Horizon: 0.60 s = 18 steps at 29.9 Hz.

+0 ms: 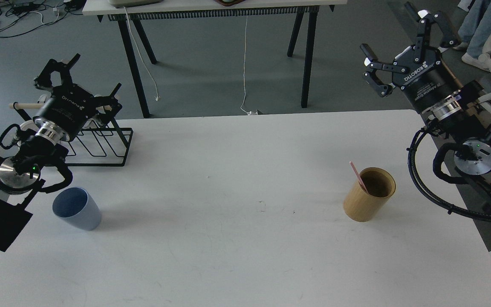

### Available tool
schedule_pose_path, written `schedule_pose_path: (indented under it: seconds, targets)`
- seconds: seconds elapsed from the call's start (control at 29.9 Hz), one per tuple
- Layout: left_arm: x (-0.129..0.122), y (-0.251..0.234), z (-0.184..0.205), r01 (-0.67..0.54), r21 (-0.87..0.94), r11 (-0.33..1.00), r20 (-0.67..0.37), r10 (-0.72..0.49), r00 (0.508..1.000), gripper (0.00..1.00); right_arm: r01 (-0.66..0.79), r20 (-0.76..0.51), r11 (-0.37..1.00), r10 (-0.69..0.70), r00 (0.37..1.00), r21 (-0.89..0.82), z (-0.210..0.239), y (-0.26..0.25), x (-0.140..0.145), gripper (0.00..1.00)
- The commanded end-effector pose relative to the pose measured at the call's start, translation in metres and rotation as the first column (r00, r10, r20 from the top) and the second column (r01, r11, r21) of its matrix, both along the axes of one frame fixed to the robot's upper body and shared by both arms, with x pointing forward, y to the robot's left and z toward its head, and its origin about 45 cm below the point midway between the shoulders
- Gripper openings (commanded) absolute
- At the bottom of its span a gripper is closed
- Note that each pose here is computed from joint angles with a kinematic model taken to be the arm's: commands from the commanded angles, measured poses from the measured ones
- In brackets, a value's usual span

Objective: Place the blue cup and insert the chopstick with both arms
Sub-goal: 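Raise the left gripper up from beside the wire rack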

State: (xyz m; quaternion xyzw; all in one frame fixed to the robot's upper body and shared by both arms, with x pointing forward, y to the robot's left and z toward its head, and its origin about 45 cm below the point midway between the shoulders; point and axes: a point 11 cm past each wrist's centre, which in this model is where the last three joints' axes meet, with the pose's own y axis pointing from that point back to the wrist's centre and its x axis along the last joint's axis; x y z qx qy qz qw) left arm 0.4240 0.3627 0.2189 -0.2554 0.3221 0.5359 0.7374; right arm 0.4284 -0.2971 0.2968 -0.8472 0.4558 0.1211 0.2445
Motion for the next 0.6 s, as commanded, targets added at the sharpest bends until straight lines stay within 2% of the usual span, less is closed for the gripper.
schedule_pose_path:
  seconds: [0.0,0.17,0.37,0.57]
  targets:
    - [0.0,-0.001,0.0,0.002,-0.003,1.0,-0.001,-0.002,1.0,1.0,0.001,-0.002,1.0,-0.001,1.0,0.0,-0.001,-0.001,0.0,1.0]
    - [0.0,-0.002,-0.001,0.006,0.002,1.0,-0.003,-0.006,1.0,1.0,0.002,-0.006,1.0,-0.002,1.0,0.004,-0.003,-0.001,-0.002,1.0]
    - [0.008,0.008,0.014,-0.075,-0.063,0.995,0.061,0.079,0.995,1.0,-0.002,0.004,1.0,0.002,1.0,0.01,0.002,0.0,-0.002,1.0]
    - [0.018,0.001,0.033,-0.102,-0.1,0.99,0.135,0.115,0.984,1.0,0.011,0.01,1.0,-0.011,1.0,0.004,0.005,-0.007,-0.002,1.0]
